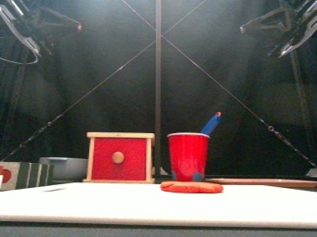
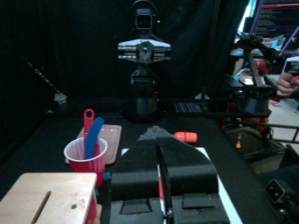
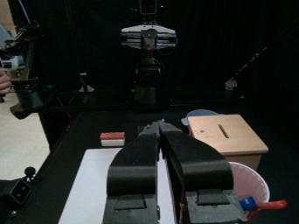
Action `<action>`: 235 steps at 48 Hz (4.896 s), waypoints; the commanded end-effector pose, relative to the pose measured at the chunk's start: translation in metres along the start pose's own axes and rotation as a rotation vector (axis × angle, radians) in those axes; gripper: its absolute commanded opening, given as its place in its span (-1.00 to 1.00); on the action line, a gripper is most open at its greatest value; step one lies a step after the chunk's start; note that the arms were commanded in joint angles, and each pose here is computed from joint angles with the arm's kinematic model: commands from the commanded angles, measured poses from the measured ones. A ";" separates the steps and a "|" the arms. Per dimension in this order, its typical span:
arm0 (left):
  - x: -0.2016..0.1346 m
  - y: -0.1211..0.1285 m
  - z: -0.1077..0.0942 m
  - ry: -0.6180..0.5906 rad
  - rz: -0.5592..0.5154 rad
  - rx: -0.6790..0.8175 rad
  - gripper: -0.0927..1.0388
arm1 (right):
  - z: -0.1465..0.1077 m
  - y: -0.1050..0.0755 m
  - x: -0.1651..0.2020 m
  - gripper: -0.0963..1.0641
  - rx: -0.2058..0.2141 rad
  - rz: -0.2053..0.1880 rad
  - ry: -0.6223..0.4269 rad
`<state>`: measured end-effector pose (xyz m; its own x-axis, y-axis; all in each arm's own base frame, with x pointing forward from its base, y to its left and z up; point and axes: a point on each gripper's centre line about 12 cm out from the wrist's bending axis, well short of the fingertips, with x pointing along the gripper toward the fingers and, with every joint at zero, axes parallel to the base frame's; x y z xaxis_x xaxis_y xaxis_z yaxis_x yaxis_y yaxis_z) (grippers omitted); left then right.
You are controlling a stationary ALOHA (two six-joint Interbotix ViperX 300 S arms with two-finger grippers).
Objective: Get the cutter from the drawer then cut the dough then place the extra dough in the bowl
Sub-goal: Open the drawer
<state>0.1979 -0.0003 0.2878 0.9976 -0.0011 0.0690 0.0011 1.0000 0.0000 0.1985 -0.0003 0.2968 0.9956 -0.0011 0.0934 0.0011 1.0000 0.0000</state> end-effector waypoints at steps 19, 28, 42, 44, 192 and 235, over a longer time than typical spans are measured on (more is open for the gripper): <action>0.028 0.012 -0.047 -0.075 0.138 -0.222 -0.79 | -0.029 -0.050 0.105 -0.92 -0.152 -0.107 0.104; 0.045 0.003 -0.073 -0.016 0.204 -0.381 -0.75 | -0.052 -0.085 0.156 -0.92 -0.203 -0.125 0.114; 0.077 0.000 -0.112 0.097 0.379 -0.508 -0.64 | -0.101 -0.127 0.225 -0.92 -0.247 -0.127 0.157; 0.080 0.001 -0.116 0.102 0.413 -0.545 -0.63 | -0.106 -0.130 0.233 -0.92 -0.255 -0.121 0.160; 0.110 0.058 -0.207 0.109 0.933 -1.249 0.22 | -0.178 -0.146 0.278 -0.92 -0.244 -0.115 0.361; 0.115 0.017 -0.208 0.286 0.816 -1.219 0.04 | -0.175 -0.168 0.274 -0.92 -0.237 -0.162 0.361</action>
<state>0.3241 0.0285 0.0867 0.7134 0.4341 -0.5500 -0.6426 0.0923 -0.7606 0.4898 -0.1644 0.1477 0.9540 -0.1887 -0.2331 0.1304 0.9609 -0.2442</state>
